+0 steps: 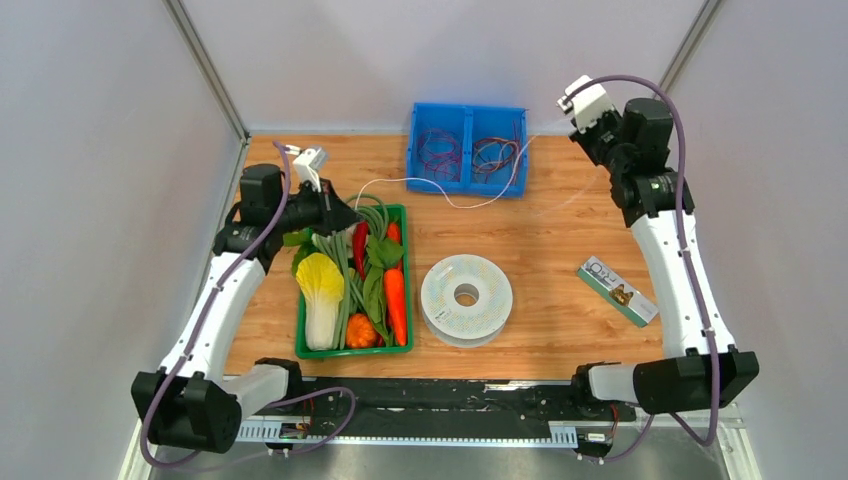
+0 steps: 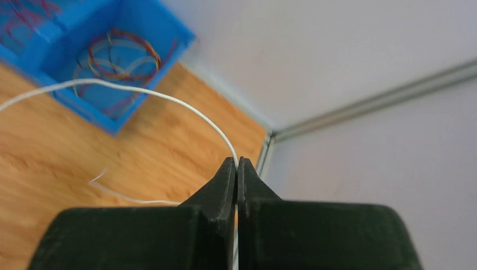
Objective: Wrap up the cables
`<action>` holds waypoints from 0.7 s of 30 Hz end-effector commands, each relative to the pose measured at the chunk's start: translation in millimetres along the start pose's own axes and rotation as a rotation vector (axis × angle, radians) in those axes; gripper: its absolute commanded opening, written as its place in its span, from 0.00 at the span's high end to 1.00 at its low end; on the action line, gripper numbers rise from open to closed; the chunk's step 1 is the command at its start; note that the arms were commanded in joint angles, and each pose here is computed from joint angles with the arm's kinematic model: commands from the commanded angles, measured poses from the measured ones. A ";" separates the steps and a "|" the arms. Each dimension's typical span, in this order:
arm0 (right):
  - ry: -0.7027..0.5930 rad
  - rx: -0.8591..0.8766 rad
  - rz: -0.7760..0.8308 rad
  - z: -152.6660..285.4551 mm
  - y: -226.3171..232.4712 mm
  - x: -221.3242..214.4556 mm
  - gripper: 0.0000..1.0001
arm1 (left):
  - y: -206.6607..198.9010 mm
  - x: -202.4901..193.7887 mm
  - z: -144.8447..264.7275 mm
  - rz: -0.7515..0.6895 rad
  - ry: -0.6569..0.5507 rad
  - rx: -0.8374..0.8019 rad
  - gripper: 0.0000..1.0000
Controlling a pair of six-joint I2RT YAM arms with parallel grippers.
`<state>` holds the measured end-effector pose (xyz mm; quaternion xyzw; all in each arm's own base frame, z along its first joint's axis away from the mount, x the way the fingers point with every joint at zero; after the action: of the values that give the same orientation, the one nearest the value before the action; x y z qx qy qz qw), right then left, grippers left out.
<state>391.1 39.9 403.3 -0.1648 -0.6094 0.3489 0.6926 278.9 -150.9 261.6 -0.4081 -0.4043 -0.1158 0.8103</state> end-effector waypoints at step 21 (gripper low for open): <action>0.585 0.179 0.082 -44.1 -16.9 -238.1 1.00 | 9.0 104.6 81.9 -0.307 -0.118 0.157 1.00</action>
<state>417.7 -105.9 219.1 -0.1878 -0.3438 0.3808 0.8376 310.8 -64.9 355.8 -0.2771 -0.5136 -0.1379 0.8003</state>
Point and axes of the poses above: each gripper's point midway between its finger pads, its own z axis back along the fingers, its own y axis along the line the jaws close on, x = y × z, the point moved 2 cm from there along z, back along the fingers, and after that the axes turned 4 degrees about z, right-handed, at the moved point
